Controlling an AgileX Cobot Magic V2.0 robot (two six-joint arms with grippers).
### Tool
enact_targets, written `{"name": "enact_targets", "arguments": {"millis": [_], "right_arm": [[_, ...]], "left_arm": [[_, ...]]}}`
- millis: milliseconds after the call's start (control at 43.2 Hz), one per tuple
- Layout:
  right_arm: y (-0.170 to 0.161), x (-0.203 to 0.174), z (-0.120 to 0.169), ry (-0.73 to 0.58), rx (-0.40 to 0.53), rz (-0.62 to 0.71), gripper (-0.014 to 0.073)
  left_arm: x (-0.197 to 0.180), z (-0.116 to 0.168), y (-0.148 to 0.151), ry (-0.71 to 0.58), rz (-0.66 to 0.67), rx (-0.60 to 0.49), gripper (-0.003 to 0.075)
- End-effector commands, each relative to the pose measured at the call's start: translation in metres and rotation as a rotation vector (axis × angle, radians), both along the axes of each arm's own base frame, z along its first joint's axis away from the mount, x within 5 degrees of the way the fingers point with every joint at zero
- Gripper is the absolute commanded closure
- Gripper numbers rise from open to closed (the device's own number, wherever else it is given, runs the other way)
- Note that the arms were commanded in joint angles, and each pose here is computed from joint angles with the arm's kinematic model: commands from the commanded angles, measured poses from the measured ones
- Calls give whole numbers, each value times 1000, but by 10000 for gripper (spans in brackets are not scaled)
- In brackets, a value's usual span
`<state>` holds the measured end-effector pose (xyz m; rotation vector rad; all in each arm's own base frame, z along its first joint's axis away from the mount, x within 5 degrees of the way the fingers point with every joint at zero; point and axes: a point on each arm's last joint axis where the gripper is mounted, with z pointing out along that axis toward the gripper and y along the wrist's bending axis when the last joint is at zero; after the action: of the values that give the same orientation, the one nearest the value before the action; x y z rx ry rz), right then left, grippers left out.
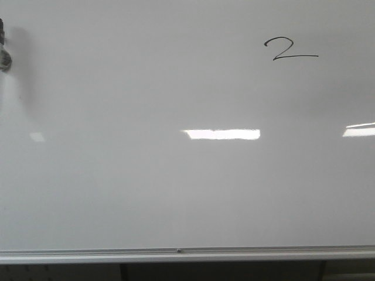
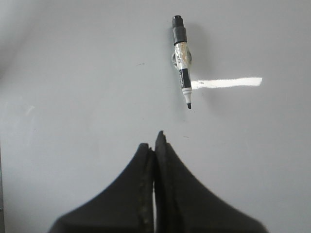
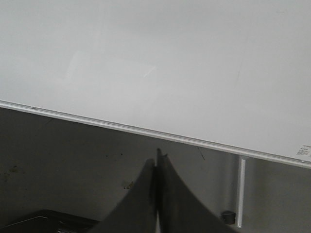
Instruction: Write number 2 on whiteboard
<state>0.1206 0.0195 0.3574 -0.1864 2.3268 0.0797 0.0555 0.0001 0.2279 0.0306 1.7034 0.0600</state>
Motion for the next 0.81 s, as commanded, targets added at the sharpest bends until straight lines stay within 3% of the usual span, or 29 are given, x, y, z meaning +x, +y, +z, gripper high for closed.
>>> {"name": "enact_targets", "arguments": {"millis": [0,393,787], "right_arm": [[-1,2,13,-89,-1,-1,662],[-1,2,13,-90,-1,-1,662],[-1,2,13,-88,-1,-1,662]], "left_arm": [[1,6,1,-120,16,-9,741],[0,-27,3,-194,37,-54,741],[0,-27,3,-208,32,-54,741]]}}
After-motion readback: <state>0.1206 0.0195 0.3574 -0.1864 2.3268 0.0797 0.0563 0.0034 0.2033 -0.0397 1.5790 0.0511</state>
